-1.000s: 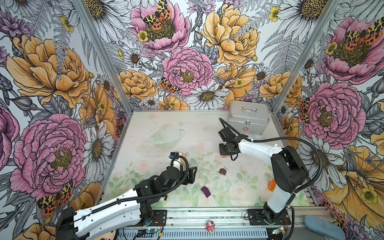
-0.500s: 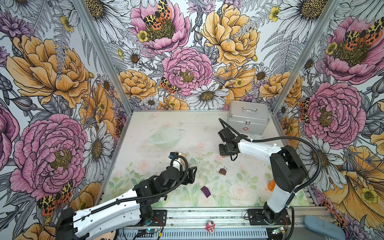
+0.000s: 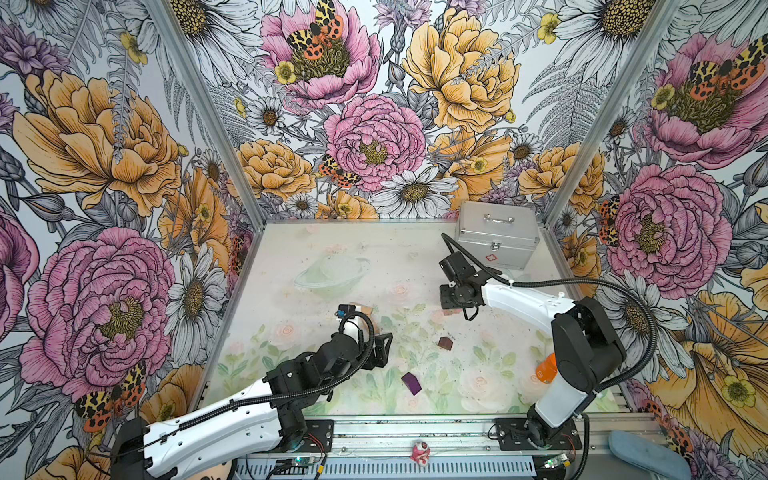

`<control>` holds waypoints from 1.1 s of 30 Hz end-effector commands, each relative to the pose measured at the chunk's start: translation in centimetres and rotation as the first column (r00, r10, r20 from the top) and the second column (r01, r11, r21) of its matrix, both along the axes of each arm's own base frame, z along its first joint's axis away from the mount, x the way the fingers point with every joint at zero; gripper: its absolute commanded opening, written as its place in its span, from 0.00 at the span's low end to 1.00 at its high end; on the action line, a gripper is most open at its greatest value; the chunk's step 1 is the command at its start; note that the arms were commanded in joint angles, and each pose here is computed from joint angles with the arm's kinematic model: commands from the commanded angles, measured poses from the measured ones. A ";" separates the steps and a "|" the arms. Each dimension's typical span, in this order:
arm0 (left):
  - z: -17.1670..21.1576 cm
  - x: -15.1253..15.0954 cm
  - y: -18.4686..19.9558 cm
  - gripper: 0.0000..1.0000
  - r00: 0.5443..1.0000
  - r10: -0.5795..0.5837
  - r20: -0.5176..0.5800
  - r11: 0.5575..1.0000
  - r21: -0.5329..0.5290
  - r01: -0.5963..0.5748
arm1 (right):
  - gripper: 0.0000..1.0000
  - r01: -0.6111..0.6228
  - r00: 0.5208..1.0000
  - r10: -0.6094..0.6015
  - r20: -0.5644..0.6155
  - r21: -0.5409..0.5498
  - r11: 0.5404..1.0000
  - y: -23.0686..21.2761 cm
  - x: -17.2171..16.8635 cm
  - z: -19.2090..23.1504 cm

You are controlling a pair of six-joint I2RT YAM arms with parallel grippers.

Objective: Build the wood block tower
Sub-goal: 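Open the right gripper to release the stick and raise it, then move the right gripper over a loose wooden stick nearer the left arm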

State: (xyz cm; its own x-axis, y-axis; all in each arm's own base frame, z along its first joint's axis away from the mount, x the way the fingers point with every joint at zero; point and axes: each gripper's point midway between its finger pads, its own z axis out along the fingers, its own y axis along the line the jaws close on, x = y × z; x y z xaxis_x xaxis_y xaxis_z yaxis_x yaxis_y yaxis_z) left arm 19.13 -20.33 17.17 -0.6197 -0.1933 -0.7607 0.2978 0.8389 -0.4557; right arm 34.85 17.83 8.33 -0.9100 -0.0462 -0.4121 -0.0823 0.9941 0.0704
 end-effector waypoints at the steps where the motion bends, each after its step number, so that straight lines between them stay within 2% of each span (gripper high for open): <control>1: 0.7 0.1 0.6 0.99 1.000 0.020 0.020 1.000 -0.002 -0.020 | 0.48 -0.011 0.997 0.008 0.076 0.044 0.999 0.6 0.4 3.8; 13: 0.1 -1.7 2.0 0.99 0.999 0.043 0.015 0.998 -0.037 -0.042 | 0.50 -0.133 0.984 0.118 0.134 0.111 0.985 5.4 -0.9 7.4; 25: -2.0 -2.7 4.3 0.98 0.996 0.088 -0.005 0.995 -0.047 -0.088 | 0.52 -0.260 0.964 0.249 0.093 0.128 0.957 11.7 -0.2 5.8; 33: -2.8 -2.8 5.6 0.99 0.993 0.116 0.000 0.992 -0.050 -0.116 | 0.56 -0.379 0.925 0.373 0.070 0.158 0.912 17.6 0.7 3.9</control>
State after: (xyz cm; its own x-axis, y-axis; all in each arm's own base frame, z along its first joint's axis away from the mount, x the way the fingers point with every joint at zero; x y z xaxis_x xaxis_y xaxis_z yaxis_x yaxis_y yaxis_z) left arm 16.28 -15.66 15.59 -0.5931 -0.3054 -0.7449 0.2309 0.8219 -0.5208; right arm 35.52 32.98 11.89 -0.8457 -0.2620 -0.4649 -0.3872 0.9008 0.1967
